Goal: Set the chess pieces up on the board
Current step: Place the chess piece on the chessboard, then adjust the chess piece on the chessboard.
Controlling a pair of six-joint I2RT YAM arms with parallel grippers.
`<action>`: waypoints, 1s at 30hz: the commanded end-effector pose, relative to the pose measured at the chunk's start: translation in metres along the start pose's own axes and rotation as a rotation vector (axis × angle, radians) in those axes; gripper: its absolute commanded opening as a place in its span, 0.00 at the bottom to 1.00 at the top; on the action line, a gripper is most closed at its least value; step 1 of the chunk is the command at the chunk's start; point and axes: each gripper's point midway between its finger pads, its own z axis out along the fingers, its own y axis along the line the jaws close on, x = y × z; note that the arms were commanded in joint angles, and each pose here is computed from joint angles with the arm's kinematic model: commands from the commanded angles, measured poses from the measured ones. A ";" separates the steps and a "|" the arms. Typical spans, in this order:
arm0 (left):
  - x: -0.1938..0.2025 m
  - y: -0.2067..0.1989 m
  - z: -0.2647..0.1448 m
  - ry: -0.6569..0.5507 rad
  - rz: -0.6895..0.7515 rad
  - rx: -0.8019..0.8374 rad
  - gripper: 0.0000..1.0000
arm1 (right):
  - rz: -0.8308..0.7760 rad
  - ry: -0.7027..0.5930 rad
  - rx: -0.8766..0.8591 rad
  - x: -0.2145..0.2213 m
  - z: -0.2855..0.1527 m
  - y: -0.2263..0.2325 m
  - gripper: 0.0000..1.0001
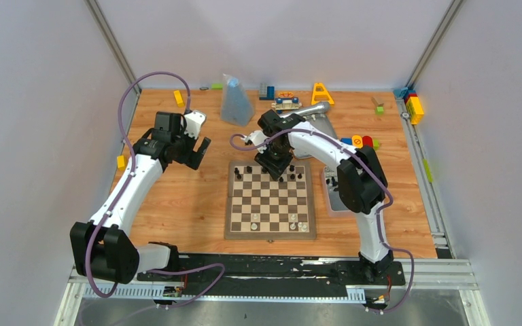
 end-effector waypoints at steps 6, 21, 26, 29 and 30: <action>-0.012 0.004 -0.007 -0.050 0.000 -0.010 1.00 | 0.007 -0.024 0.040 0.007 -0.013 -0.001 0.39; -0.012 0.004 -0.007 -0.051 0.000 -0.011 1.00 | 0.012 -0.015 0.048 0.005 -0.003 -0.011 0.22; -0.012 0.004 -0.006 -0.049 0.000 -0.010 1.00 | 0.016 -0.009 0.053 0.007 -0.002 -0.014 0.18; -0.012 0.004 -0.006 -0.048 -0.001 -0.010 1.00 | 0.020 -0.010 0.057 0.007 -0.002 -0.016 0.17; -0.011 0.004 -0.006 -0.048 -0.001 -0.010 1.00 | 0.021 -0.012 0.059 0.007 -0.003 -0.017 0.16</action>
